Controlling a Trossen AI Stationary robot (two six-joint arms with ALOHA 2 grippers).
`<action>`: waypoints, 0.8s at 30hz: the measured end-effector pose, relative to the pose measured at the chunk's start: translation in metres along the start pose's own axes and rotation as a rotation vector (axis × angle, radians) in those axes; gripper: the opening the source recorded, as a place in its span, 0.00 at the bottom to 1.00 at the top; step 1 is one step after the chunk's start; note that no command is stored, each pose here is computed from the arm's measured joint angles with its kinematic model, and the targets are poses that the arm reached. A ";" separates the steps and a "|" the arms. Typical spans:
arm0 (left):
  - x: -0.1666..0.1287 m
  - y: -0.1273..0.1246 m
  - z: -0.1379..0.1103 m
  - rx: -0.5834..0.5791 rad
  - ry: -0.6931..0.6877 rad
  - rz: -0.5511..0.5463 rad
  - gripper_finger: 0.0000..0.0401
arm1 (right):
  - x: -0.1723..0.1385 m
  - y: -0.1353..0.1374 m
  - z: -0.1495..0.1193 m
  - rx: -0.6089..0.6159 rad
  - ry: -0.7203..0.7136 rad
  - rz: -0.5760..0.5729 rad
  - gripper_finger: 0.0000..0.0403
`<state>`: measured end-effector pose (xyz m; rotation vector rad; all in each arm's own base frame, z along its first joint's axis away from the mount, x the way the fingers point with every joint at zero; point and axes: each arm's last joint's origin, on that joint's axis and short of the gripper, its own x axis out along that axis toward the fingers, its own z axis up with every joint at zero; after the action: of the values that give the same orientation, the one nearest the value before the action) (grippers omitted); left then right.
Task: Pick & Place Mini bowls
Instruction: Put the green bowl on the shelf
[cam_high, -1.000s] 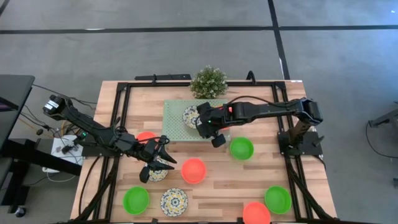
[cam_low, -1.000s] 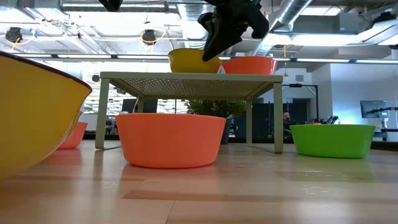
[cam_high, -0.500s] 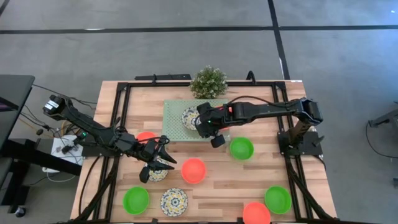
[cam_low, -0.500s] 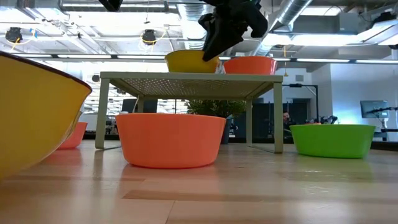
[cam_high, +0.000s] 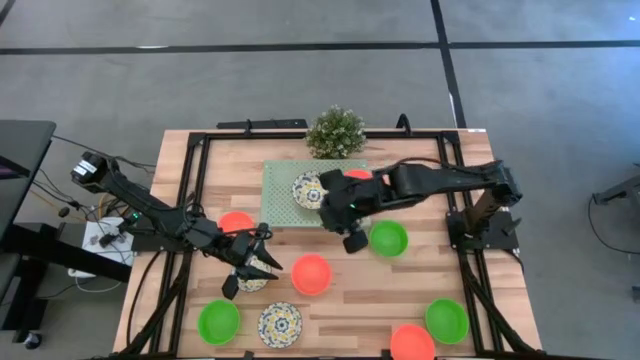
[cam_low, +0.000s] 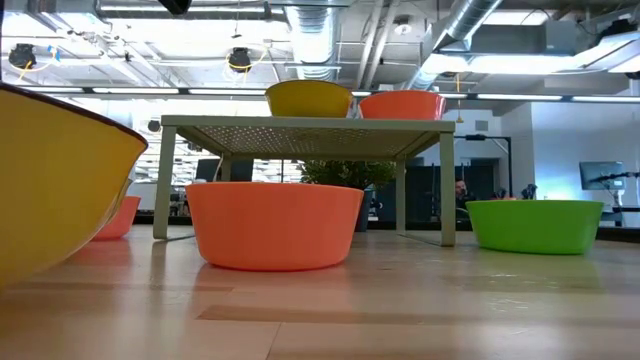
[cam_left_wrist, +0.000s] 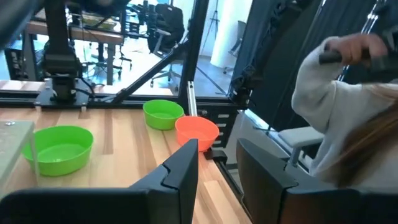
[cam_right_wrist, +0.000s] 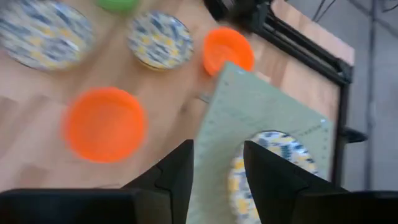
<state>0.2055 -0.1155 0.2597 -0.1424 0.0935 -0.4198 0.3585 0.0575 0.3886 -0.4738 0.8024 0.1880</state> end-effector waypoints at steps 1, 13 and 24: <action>0.000 -0.001 0.000 0.000 -0.003 -0.004 0.28 | -0.009 0.004 0.004 0.020 -0.003 0.013 0.34; 0.000 -0.007 0.009 0.029 -0.091 -0.035 0.28 | -0.052 0.065 0.006 0.104 0.183 0.149 0.26; 0.002 -0.015 0.051 0.080 -0.045 0.100 0.28 | -0.032 0.110 -0.044 0.107 0.026 0.300 0.27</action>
<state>0.2069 -0.1242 0.3118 -0.0677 0.0391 -0.3200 0.2712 0.1338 0.3481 -0.2538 0.9021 0.4150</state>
